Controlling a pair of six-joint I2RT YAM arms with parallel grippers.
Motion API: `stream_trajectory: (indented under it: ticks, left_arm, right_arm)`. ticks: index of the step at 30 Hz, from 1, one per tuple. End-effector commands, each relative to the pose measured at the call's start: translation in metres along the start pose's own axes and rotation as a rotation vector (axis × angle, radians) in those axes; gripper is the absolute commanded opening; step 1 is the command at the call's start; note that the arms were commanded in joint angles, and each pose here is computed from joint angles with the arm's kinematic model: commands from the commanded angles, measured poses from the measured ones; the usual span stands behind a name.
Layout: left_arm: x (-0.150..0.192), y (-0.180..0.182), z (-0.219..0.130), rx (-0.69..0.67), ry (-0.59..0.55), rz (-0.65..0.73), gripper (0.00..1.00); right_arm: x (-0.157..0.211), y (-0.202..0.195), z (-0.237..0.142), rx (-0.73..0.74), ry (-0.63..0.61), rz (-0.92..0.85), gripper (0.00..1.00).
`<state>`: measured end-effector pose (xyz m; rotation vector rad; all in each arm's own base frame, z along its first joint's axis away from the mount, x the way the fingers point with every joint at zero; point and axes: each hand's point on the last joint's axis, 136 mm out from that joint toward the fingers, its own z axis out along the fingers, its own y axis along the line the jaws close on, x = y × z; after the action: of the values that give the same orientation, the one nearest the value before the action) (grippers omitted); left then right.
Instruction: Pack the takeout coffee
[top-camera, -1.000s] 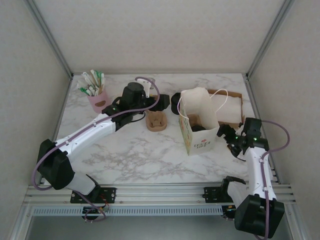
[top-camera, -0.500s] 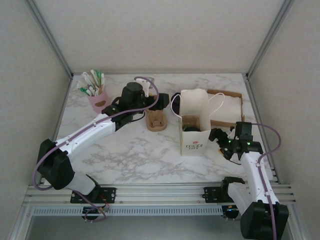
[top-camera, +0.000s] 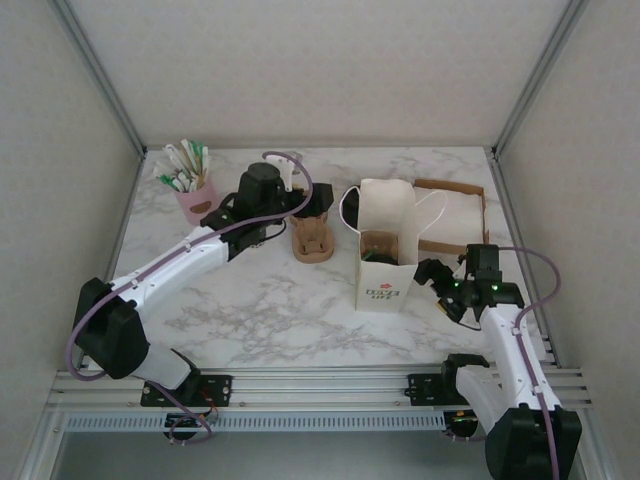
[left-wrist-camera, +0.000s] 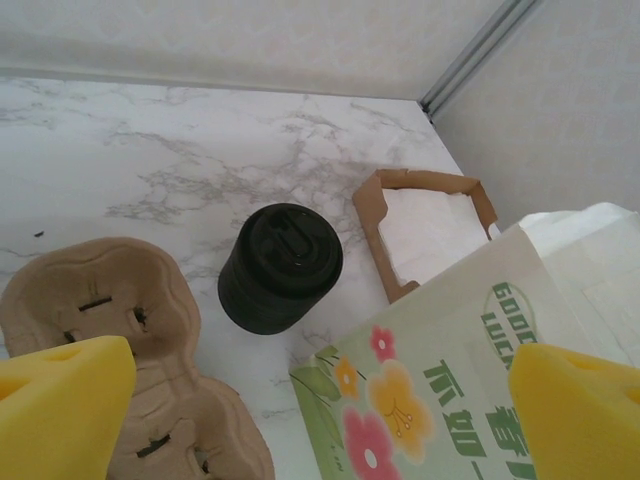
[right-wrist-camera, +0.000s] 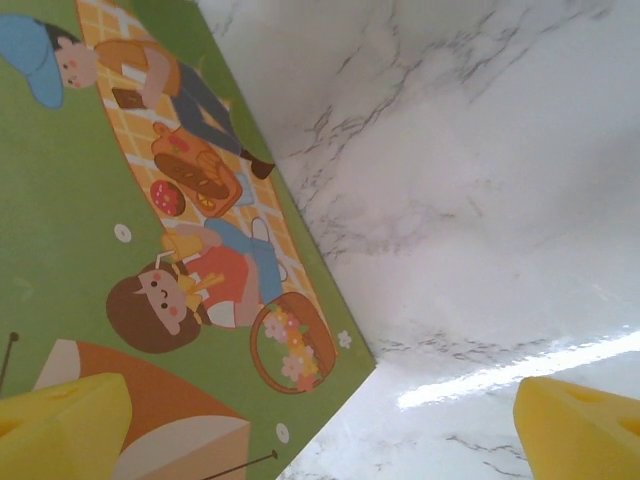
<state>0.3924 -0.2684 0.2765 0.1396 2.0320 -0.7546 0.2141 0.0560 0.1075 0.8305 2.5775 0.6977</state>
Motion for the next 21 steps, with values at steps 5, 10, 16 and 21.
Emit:
stream_trajectory:
  ticks: [5,10,16,21]
  left_arm:
    - [-0.049,-0.015,-0.015,0.070,-0.104,-0.011,1.00]
    - [-0.072,-0.025,-0.005,0.121,-0.121,-0.012,1.00]
    - [-0.084,-0.026,0.038,0.162,-0.044,-0.022,1.00]
    - [-0.078,-0.016,0.081,0.193,0.043,-0.045,1.00]
  right_arm:
    - [-0.034,-0.001,-0.039,0.144,-0.163,-0.027,0.99]
    - [-0.065,0.013,-0.064,0.192,-0.274,-0.057,0.99]
    - [-0.110,0.052,-0.075,0.164,-0.336,-0.187,0.99]
    - [-0.137,0.076,-0.055,0.149,-0.260,-0.248,0.94]
